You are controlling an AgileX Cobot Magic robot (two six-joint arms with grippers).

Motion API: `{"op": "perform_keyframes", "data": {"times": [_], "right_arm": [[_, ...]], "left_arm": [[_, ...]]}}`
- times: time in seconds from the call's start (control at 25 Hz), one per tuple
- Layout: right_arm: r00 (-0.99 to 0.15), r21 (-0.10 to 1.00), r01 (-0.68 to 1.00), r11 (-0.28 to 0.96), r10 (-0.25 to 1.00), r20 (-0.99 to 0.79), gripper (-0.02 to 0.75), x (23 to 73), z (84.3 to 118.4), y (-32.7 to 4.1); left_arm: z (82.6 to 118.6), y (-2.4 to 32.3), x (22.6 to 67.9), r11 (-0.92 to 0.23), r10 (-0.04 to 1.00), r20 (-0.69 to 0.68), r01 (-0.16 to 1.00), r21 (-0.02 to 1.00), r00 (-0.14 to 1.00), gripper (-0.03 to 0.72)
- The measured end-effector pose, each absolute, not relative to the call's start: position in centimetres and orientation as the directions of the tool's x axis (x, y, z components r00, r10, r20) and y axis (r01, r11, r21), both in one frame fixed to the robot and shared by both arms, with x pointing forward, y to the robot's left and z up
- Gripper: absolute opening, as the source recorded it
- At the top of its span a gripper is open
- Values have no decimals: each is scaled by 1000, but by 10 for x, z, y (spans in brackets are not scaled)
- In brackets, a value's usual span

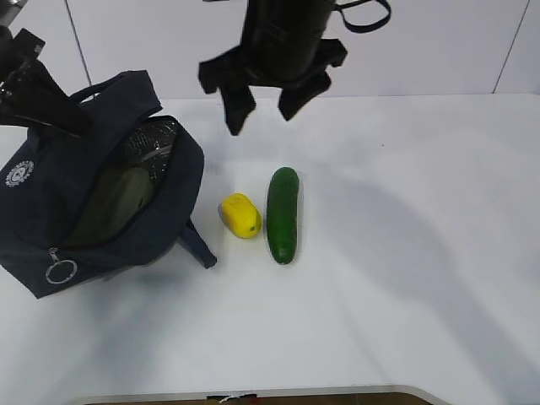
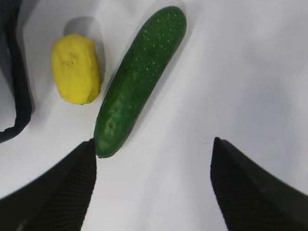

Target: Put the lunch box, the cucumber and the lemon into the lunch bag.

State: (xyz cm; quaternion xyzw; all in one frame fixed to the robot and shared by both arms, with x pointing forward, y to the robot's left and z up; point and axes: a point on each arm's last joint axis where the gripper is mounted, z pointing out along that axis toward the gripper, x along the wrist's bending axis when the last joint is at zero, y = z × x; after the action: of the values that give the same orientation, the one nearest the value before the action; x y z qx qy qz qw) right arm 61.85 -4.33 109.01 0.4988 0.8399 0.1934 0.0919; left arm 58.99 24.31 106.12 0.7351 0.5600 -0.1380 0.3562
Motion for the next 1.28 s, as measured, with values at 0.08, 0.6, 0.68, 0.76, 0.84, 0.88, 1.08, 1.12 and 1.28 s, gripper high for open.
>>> {"op": "perform_keyframes", "data": {"times": [0.08,0.6,0.68,0.76,0.84,0.88,1.08,1.12,1.28], "right_arm": [[-475,379,807,453,879,-39,582,614,1083,-56],[-264,274,923,271,962,-63,582,615,1043,-68],[-258,263,927,269,963,-75,582,617,1035,-68],[-245,244,935,259,966,-85,582,621,1024,-66],[-230,257,936,242,970,-78,582,626,1014,-63],[-224,266,935,235,972,-72,582,628,1009,-61],[-176,322,930,176,984,-29,582,639,992,-53],[-167,329,930,165,986,-22,582,641,988,-52],[-147,346,928,138,989,-2,582,645,979,-49]], "left_arm": [[1061,243,590,-119,725,-602,922,369,335,-8],[1061,243,590,-110,728,-606,927,357,320,-8],[1061,243,590,-110,728,-606,927,357,320,-8],[1061,243,590,-110,728,-606,927,357,320,-8],[1061,243,590,-110,728,-606,927,357,320,-8],[1061,243,590,-110,728,-606,927,357,320,-8],[1061,243,590,-109,728,-606,928,357,319,-8],[1061,243,590,-109,728,-606,928,357,319,-8],[1061,243,590,-109,728,-606,928,357,319,-8]]}}
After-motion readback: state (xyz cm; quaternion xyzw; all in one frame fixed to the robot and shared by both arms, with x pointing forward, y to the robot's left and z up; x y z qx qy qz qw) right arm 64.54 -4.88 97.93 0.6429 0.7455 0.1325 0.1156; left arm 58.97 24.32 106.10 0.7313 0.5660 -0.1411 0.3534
